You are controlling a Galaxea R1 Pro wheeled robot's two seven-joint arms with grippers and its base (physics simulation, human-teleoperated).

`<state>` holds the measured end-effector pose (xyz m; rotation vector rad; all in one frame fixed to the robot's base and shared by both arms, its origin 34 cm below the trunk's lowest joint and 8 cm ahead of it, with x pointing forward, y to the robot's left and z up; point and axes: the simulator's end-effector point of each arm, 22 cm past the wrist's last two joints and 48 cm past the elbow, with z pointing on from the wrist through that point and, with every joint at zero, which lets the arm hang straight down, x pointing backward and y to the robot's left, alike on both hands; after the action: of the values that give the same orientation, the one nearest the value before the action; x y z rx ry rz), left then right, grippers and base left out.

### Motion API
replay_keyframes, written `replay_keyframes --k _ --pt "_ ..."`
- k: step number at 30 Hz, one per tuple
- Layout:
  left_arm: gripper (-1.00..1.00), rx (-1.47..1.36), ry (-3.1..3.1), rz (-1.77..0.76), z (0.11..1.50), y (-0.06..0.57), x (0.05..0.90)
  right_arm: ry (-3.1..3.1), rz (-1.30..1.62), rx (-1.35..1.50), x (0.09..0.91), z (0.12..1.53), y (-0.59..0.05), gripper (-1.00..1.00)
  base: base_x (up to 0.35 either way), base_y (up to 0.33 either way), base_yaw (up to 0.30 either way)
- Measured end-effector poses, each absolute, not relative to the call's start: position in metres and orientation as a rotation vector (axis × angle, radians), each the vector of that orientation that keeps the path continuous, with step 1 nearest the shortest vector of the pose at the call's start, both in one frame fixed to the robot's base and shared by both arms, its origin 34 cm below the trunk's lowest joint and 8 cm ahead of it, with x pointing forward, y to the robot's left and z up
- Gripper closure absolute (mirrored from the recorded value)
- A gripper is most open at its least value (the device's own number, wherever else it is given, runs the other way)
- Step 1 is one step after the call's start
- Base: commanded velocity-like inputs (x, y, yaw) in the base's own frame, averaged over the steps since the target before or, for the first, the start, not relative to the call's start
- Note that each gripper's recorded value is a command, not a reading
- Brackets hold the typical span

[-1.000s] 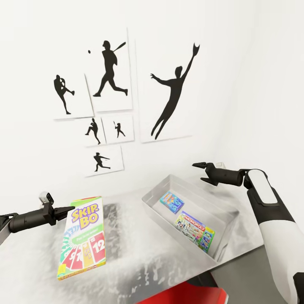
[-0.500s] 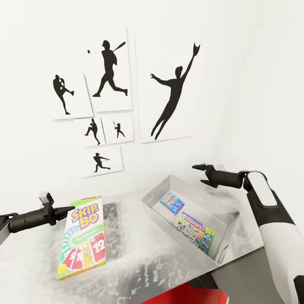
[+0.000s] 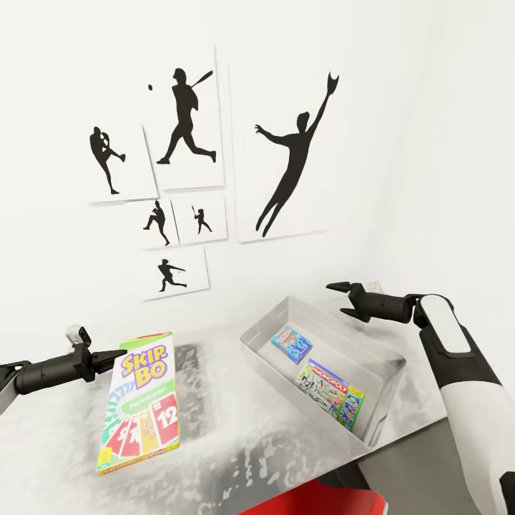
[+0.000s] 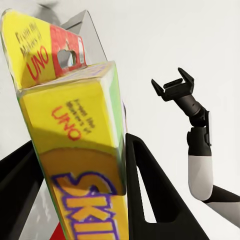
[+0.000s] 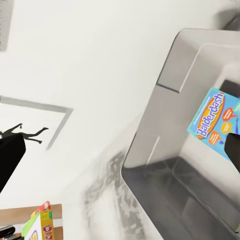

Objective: Put all the toys in the child's room - the three board games (two on the bed and one on the table), the two jigsaw puzzles on the table, and the tennis ball on the table - inside the toy box on the table in the child's room.

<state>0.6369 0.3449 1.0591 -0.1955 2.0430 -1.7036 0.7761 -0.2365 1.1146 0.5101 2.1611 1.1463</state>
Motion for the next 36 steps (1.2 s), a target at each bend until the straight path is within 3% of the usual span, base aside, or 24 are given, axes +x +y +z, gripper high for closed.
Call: replay_keyframes --k 23,36 --pt "1.0 -0.196 2.042 -1.703 1.059 0.345 0.637 2.171 1.143 0.521 0.772 1.107 -0.239 -1.0 0.0 0.0 0.0" --pt "1.0 -0.19 2.02 -1.736 1.063 0.333 0.641 2.1 1.109 0.457 0.731 1.115 -0.247 -1.0 0.0 0.0 0.0"
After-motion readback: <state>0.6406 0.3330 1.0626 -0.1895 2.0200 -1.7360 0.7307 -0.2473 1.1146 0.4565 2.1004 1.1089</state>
